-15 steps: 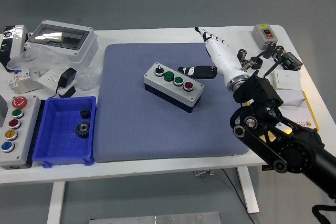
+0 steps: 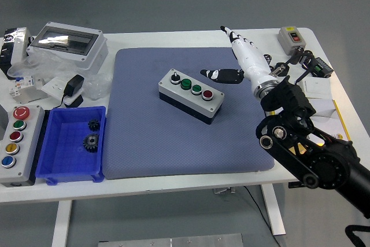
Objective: Pick up the button,place it on the desk,press the button,press the button
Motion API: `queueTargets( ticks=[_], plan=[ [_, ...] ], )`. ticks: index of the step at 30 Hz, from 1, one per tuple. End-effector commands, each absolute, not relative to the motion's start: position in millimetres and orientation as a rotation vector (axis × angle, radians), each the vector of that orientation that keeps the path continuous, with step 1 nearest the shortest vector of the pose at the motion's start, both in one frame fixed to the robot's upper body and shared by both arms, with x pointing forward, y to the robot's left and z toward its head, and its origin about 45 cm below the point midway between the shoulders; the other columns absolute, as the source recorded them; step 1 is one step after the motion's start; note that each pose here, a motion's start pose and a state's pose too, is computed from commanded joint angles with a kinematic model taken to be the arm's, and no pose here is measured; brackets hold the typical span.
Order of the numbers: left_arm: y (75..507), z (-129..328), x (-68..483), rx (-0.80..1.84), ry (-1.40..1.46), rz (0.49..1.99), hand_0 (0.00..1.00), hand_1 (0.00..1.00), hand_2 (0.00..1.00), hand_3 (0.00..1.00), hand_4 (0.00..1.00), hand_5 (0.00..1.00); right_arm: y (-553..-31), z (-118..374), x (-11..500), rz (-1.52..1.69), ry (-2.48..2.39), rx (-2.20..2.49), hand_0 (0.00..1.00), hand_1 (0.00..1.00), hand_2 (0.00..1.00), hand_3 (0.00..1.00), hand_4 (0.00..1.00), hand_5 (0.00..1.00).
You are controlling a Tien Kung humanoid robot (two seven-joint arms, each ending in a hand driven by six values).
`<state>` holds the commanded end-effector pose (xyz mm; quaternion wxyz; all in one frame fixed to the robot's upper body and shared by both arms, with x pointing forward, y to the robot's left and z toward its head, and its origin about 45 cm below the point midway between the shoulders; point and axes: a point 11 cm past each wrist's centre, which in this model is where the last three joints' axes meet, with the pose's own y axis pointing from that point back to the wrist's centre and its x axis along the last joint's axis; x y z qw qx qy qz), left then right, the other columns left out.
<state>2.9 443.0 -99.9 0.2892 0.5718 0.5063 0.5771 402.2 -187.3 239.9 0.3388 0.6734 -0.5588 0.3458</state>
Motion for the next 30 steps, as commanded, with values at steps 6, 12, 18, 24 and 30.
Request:
queueTargets(
  ticks=[6,12,18,24,30],
  plan=[
    [437.7,-102.3,-6.2,1.52,1.38,1.543,0.717,0.653,0.61,0.664,0.657,0.291,-180.2,226.4,406.6,0.871,-1.404,1.761,0.998,0.998,0.998,0.998,0.962,0.352],
    [433.6,-103.7,-7.9,1.514,1.394,1.542,0.717,0.653,0.61,0.676,0.657,0.289,-160.7,208.5,408.9,0.833,-1.299,1.799,0.998,0.998,0.998,0.998,0.963,0.355],
    [435.2,-103.1,-5.5,1.509,1.389,1.552,0.712,0.652,0.609,0.686,0.658,0.287,-143.9,191.2,410.9,0.815,-1.198,1.803,0.998,0.998,0.998,0.998,0.963,0.357],
    [434.8,-103.2,-6.1,1.509,1.393,1.552,0.713,0.652,0.609,0.679,0.658,0.287,-138.2,181.9,416.4,0.808,-1.15,1.773,0.998,0.998,0.998,0.998,0.962,0.36],
    [434.5,-103.2,-6.6,1.51,1.396,1.551,0.711,0.65,0.61,0.685,0.658,0.286,-137.0,175.3,420.1,0.814,-1.111,1.722,0.998,0.998,0.998,0.998,0.961,0.359]
  ],
)
